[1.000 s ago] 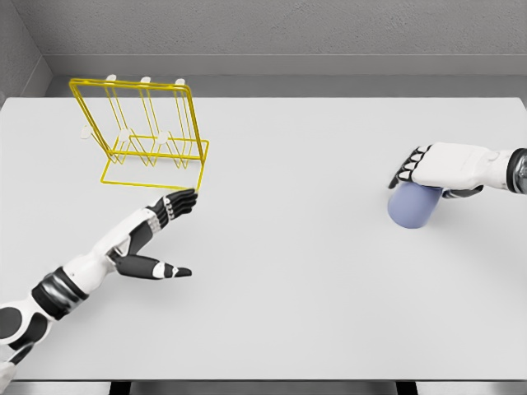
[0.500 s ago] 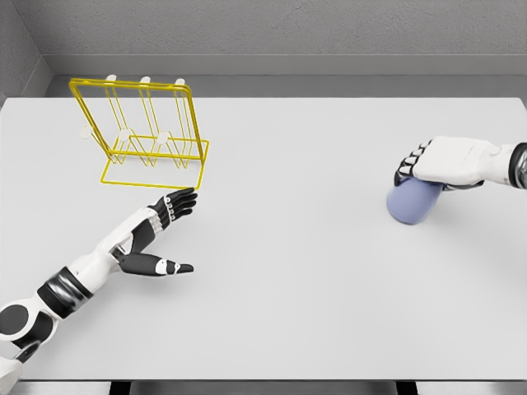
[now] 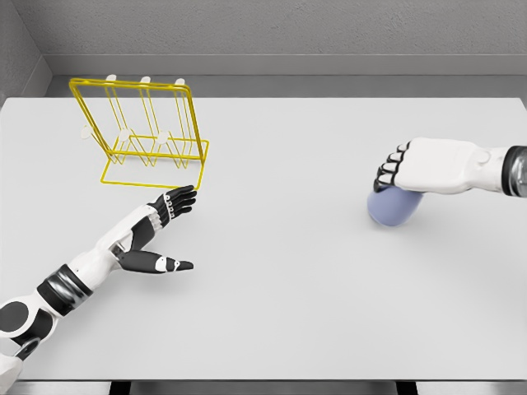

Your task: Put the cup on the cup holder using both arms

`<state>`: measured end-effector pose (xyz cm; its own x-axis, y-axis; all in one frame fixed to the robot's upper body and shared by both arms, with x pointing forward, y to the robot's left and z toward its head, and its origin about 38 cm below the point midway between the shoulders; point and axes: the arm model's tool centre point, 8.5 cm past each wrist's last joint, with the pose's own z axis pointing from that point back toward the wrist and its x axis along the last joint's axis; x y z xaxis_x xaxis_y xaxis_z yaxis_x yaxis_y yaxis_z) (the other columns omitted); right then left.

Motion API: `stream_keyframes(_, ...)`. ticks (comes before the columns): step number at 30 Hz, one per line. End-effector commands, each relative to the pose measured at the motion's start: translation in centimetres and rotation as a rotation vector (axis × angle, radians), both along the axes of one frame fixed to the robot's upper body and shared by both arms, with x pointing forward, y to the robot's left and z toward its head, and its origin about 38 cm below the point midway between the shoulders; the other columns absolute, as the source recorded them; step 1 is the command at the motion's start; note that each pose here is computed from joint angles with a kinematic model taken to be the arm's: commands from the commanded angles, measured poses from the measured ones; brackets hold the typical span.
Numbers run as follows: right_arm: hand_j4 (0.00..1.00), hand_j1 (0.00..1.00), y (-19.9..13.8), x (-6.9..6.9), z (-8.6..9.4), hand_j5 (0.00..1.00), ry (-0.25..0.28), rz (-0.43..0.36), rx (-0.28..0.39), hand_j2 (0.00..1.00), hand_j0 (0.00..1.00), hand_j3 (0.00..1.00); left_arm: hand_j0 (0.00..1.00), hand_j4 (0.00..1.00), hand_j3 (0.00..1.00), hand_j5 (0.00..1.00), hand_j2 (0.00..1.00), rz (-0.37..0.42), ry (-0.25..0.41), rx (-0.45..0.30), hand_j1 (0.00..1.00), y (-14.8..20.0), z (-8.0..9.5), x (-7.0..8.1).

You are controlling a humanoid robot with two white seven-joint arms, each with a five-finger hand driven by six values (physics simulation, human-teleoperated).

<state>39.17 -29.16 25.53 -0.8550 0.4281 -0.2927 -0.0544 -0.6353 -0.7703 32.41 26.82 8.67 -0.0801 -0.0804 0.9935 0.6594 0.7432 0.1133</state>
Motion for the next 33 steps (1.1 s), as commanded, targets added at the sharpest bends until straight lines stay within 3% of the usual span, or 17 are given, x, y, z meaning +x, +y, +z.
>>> stream_keyframes(1, 0.53, 0.53, 0.5, -0.2, 0.0, 0.53, -0.001, 0.013, 0.007, 0.53, 0.53, 0.53, 1.0, 1.0, 1.0, 1.0, 1.0, 0.002, 0.001, -0.001, 1.0, 0.1, 0.1, 0.0)
stream_keyframes(14, 0.53, 0.53, 6.5, 0.4, -0.2, 0.53, -0.008, 0.126, 0.136, 0.53, 0.53, 0.53, 1.0, 1.0, 1.0, 1.0, 1.0, 0.002, 0.002, -0.003, 1.0, 0.0, 0.0, 0.0)
stream_keyframes(25, 0.53, 0.53, 11.9, -0.3, -1.6, 0.53, 0.037, 0.254, 0.159, 0.53, 0.53, 0.53, 1.0, 1.0, 1.0, 1.0, 1.0, 0.01, 0.035, 0.018, 1.0, 0.3, -0.5, 0.1)
stream_keyframes(31, 0.53, 0.53, 12.2, -0.3, -1.5, 0.53, 0.033, 0.26, 0.162, 0.53, 0.53, 0.53, 1.0, 1.0, 1.0, 1.0, 1.0, 0.01, 0.029, 0.016, 1.0, 0.2, -0.4, 0.2)
stream_keyframes(33, 0.62, 0.62, 12.2, -0.1, -1.2, 0.62, 0.023, 0.26, 0.16, 0.62, 0.62, 0.62, 1.0, 1.0, 1.0, 1.0, 1.0, 0.011, 0.03, 0.017, 1.0, 0.2, -0.4, 0.2)
